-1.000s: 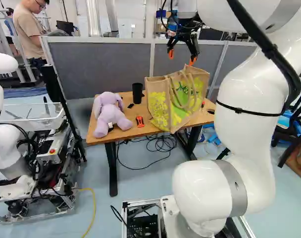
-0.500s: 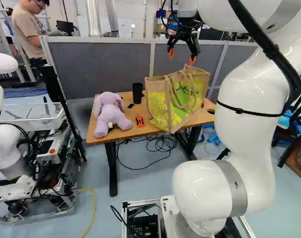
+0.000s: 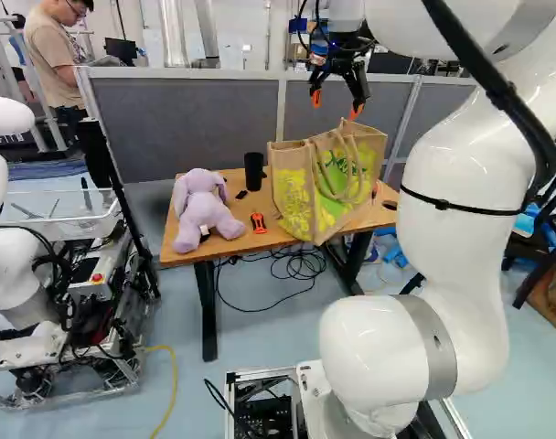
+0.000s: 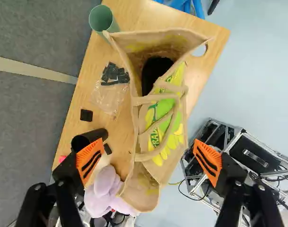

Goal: Pick up the bag on the ground and place it on the table

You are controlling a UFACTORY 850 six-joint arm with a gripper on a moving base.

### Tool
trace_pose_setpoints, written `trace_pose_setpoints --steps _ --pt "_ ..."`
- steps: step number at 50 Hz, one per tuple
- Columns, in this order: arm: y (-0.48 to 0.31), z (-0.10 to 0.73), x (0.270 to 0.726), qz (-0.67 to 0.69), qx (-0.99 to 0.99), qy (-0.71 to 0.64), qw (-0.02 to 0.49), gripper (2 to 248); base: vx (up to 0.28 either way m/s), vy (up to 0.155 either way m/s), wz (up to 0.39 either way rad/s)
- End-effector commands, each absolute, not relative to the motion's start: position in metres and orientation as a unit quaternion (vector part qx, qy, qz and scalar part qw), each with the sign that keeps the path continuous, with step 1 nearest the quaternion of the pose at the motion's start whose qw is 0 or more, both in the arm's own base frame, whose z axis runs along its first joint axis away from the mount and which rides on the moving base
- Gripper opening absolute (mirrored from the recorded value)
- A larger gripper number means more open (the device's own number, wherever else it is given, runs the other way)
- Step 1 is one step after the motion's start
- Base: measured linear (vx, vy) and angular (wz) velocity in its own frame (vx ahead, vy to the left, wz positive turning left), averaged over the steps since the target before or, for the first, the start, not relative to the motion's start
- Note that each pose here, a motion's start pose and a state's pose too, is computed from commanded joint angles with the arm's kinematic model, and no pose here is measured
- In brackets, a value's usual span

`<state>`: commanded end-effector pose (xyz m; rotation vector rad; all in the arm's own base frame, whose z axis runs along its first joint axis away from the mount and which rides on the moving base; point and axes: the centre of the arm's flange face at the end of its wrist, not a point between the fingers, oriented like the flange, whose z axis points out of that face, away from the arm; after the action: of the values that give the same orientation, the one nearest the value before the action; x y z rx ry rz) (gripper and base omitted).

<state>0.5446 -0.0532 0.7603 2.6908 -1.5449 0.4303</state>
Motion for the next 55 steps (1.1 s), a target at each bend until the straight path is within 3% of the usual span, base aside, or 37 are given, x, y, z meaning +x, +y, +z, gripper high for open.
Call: trace_pose_setpoints --steps 55 --pt "-0.0532 0.7603 0.5446 0.137 0.859 -0.493 0.005 247 -0.137 -0.003 0.006"
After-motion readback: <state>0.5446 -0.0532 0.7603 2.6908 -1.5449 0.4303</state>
